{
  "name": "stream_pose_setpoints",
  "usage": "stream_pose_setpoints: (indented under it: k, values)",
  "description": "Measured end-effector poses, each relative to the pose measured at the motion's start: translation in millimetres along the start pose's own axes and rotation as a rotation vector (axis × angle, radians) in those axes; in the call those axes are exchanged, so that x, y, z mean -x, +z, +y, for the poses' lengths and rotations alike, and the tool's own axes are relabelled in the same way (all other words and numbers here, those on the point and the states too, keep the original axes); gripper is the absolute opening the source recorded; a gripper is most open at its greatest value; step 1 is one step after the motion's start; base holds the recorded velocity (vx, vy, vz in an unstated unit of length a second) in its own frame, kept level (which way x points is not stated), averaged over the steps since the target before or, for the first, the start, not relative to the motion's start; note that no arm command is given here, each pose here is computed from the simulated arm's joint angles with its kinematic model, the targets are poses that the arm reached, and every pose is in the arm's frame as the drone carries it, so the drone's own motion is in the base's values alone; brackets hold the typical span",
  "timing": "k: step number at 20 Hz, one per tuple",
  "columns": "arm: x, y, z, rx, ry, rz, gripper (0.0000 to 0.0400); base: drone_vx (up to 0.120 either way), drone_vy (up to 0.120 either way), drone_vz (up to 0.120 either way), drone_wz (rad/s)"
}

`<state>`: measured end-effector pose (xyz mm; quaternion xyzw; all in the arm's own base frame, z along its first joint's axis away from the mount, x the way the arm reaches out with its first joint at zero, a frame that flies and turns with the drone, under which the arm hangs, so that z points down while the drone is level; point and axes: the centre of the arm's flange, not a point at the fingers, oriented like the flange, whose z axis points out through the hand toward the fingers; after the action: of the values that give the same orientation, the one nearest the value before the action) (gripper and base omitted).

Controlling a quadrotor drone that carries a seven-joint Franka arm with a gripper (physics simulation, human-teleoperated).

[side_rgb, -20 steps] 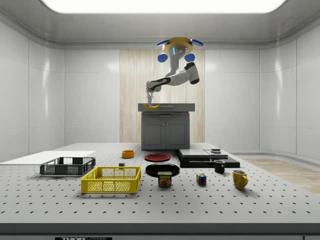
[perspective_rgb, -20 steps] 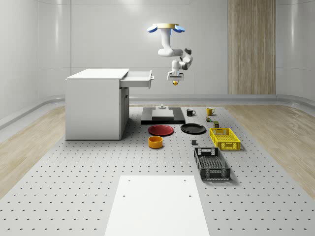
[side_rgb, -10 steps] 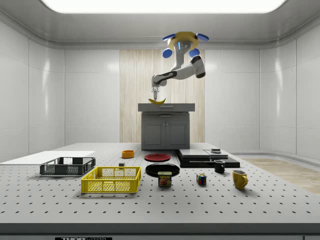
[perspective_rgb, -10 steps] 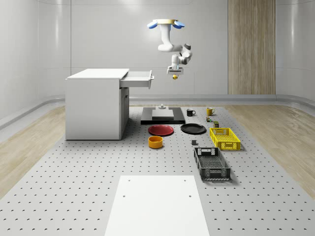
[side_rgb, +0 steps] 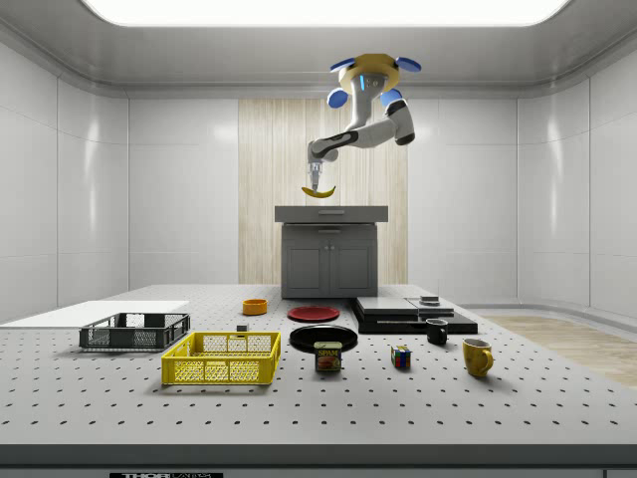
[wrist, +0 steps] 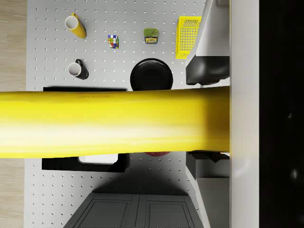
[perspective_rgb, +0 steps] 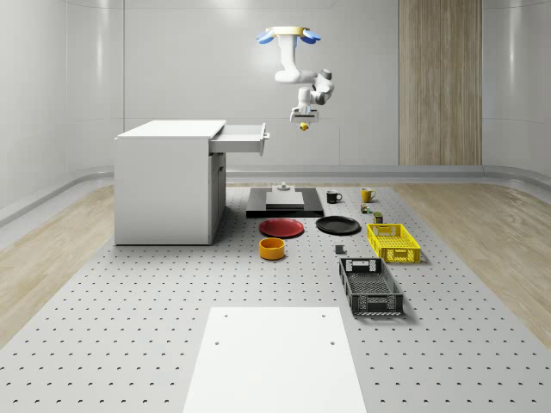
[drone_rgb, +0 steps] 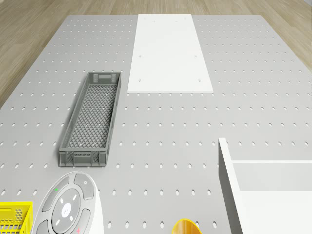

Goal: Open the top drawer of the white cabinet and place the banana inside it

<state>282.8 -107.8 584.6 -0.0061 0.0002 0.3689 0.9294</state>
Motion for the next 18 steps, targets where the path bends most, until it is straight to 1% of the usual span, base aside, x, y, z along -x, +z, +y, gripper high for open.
stream_pose_setpoints:
  k: [8, 14, 18]
  values:
    - [0.0, 0.0, 0.0, 0.000, 0.000, 0.000, 0.0192, 0.000, -0.120, 0.000, 0.000]
    - [0.0, 0.0, 0.0, 0.000, 0.000, 0.000, 0.0192, 0.000, -0.120, 0.120, 0.000]
    - [0.0, 0.0, 0.0, 0.000, 0.000, 0.000, 0.0192, 0.000, -0.120, 0.000, 0.000]
